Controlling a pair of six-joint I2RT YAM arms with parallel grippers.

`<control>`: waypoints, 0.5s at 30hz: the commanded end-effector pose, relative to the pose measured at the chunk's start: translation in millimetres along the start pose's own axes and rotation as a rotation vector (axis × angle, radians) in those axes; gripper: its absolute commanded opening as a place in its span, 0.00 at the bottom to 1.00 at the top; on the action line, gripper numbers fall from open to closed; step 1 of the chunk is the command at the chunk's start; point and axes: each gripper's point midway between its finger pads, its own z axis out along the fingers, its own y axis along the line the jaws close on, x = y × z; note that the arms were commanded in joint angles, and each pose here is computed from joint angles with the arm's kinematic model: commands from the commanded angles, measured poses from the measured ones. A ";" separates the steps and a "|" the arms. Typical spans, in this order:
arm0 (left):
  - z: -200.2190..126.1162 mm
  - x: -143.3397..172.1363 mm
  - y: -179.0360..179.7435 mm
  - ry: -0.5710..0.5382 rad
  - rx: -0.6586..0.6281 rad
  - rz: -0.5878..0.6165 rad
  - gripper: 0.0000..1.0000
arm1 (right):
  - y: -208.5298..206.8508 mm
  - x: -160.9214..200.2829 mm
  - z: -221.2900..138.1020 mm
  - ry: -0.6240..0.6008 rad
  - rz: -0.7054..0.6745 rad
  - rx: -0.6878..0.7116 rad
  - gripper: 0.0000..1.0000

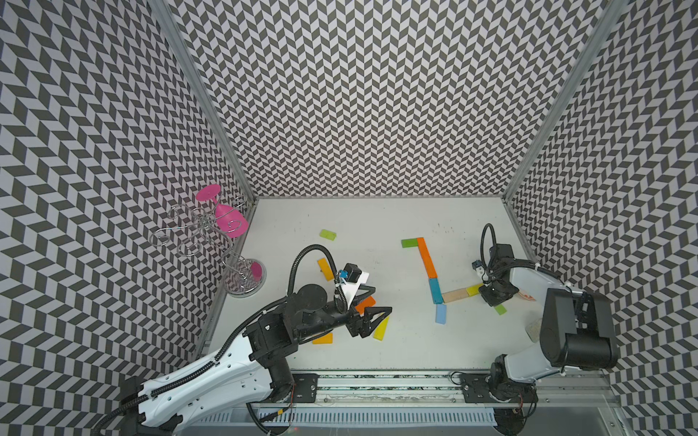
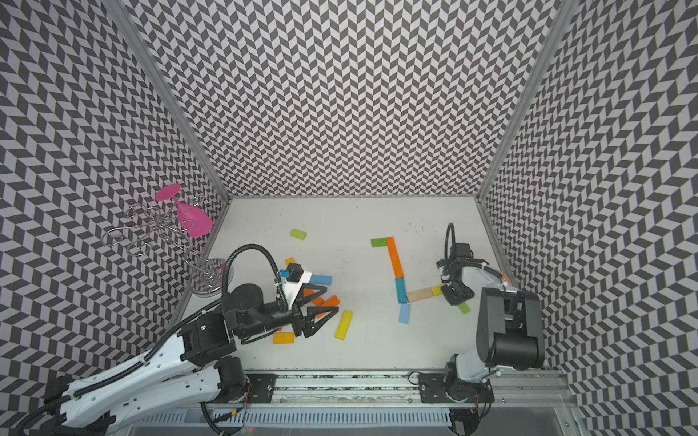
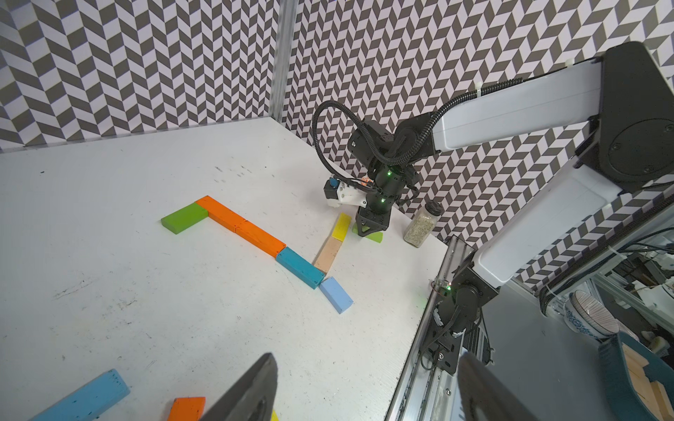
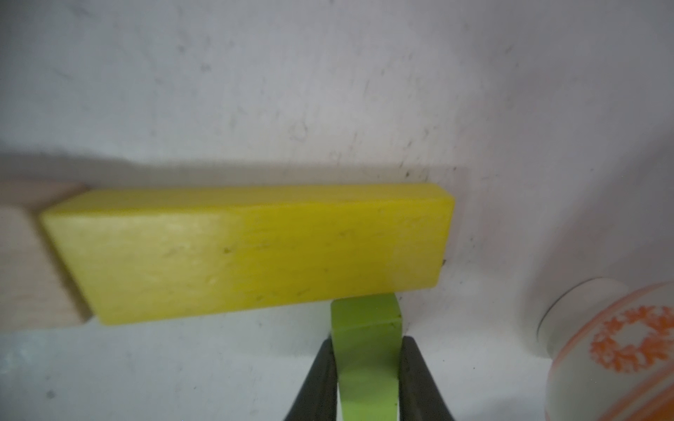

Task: Assemble a giraffe with building blocks
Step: Assemble the building block at the center of the board.

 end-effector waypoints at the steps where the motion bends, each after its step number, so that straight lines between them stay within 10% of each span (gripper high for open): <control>1: -4.2 -6.1 0.8 -0.015 -0.011 0.010 0.78 | -8.9 -10.6 -1.6 -0.026 0.018 0.014 0.24; 15: -2.3 -4.8 1.6 -0.009 -0.013 0.009 0.78 | -10.7 -14.6 2.0 -0.023 0.017 0.012 0.25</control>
